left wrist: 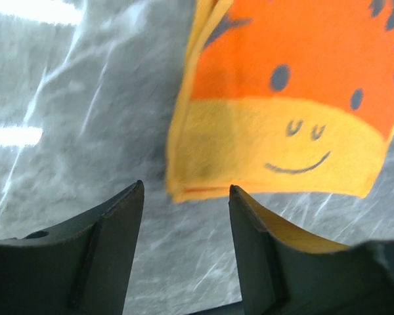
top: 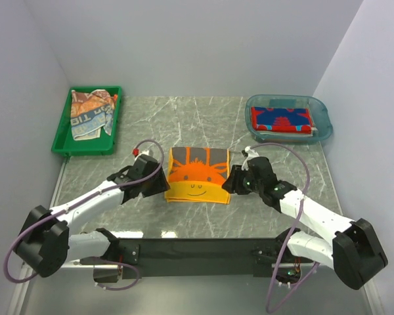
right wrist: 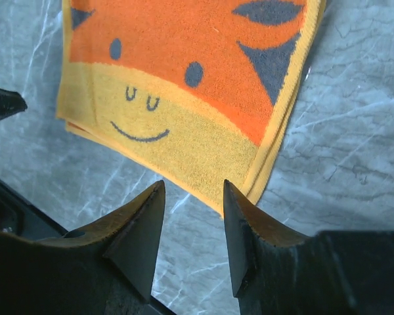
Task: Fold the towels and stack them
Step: Fold the towel
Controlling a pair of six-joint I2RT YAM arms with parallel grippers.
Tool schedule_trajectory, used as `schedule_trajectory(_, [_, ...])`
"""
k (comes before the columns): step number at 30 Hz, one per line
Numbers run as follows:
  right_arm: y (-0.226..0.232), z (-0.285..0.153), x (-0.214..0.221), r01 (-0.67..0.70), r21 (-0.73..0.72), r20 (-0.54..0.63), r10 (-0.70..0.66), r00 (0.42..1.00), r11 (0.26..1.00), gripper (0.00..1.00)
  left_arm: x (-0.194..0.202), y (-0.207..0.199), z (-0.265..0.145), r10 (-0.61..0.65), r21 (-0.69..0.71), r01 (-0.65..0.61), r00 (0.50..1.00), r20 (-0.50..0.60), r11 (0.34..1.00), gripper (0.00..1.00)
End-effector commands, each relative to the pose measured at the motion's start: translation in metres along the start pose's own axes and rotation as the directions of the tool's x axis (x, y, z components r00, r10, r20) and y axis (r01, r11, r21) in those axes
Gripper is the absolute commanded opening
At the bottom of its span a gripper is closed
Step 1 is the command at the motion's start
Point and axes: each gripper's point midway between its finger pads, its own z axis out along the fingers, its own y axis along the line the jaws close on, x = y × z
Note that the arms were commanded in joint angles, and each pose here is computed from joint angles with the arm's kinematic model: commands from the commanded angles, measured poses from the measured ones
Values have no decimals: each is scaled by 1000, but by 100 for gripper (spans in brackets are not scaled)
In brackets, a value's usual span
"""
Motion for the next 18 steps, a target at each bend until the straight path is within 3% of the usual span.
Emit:
schedule_trajectory(1, [6, -1, -5, -43, -36, 49, 45, 998, 998, 48, -41, -39, -4, -3, 69, -4, 995, 96, 998, 59])
schedule_trajectory(4, [16, 3, -13, -74, -95, 91, 82, 992, 993, 46, -71, -67, -3, -4, 109, -12, 989, 148, 994, 52])
schedule_trajectory(11, [21, 25, -22, -126, -128, 101, 139, 985, 984, 45, -119, -97, 58, -22, 97, 10, 991, 129, 995, 39])
schedule_trajectory(13, [17, 31, -15, -141, -120, 77, 151, 986, 983, 44, -120, -90, 81, -34, 72, 27, 995, 97, 997, 33])
schedule_trajectory(18, [5, 39, -3, -169, -87, 61, 175, 983, 982, 44, -139, -62, 105, -81, 1, 81, 991, 106, 997, 32])
